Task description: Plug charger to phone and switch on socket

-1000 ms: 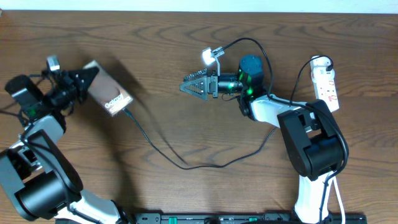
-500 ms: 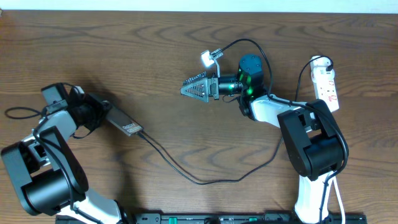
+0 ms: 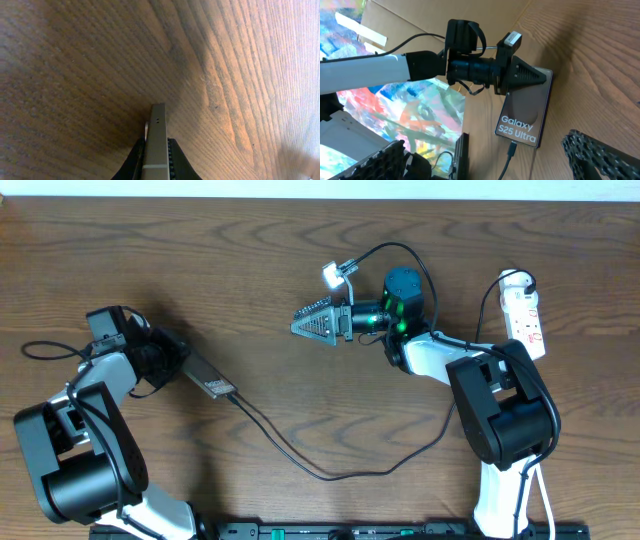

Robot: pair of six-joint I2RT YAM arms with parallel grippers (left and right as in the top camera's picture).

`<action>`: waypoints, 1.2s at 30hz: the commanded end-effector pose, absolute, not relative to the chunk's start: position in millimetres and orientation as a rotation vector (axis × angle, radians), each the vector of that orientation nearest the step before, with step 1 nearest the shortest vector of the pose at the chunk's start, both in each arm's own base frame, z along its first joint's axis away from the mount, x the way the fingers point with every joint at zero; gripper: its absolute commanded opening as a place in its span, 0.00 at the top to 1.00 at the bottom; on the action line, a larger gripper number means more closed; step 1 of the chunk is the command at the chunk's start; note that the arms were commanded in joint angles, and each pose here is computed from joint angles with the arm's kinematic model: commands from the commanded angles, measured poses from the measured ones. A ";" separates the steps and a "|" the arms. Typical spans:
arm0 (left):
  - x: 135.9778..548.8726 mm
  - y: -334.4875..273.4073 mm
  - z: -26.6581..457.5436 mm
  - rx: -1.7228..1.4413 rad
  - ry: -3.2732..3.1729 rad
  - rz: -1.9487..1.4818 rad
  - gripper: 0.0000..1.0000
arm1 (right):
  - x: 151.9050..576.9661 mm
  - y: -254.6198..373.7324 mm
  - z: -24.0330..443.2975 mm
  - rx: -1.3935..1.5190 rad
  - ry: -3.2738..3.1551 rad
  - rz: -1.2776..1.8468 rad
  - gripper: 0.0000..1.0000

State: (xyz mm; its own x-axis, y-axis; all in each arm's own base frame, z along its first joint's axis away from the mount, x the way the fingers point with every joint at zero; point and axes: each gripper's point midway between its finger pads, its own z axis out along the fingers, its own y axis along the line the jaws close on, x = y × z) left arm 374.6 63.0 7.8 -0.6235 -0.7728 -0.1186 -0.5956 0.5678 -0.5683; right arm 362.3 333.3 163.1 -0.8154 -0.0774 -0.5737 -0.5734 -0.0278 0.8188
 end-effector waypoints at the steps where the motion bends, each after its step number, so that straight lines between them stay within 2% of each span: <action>1: 370.8 70.6 4.7 -1.109 2.474 -0.606 0.91 | 361.4 334.3 172.6 -0.733 1.857 1.895 0.01; 5: 369.2 69.9 4.0 -1.114 2.480 -0.607 0.89 | 361.3 334.3 169.6 -0.734 1.866 1.890 0.01; 9: 367.7 69.3 3.3 -1.119 2.486 -0.608 0.64 | 361.2 334.2 167.3 -0.729 1.878 1.891 0.01; 15: 362.2 67.3 1.0 -1.137 2.507 -0.610 0.57 | 361.1 334.2 167.2 -0.728 1.880 1.892 0.01; 18: 359.4 66.2 -0.2 -1.143 2.519 -0.610 0.48 | 361.1 334.2 167.2 -0.728 1.880 1.892 0.01; 23: 352.4 63.5 -2.8 -1.150 2.551 -0.610 0.44 | 361.1 334.2 167.1 -0.729 1.880 1.892 0.01; 26: 351.8 64.0 -2.6 -1.153 2.551 -0.610 0.29 | 360.9 334.2 167.1 -0.729 1.880 1.893 0.01; 28: 351.9 66.7 1.0 -1.158 2.538 -0.610 0.25 | 360.4 334.1 167.2 -0.732 1.880 1.896 0.01; 31: 355.5 70.9 20.6 -1.116 2.494 -0.624 0.24 | 360.1 333.9 167.0 -0.733 1.881 1.897 0.01; 34: 365.2 57.8 63.6 -0.903 2.429 -0.731 0.24 | 364.8 334.1 161.1 -0.676 1.925 1.888 0.01; 36: 367.9 47.5 95.8 -0.752 2.377 -0.777 0.12 | 373.9 333.6 146.8 -0.551 2.023 1.863 0.01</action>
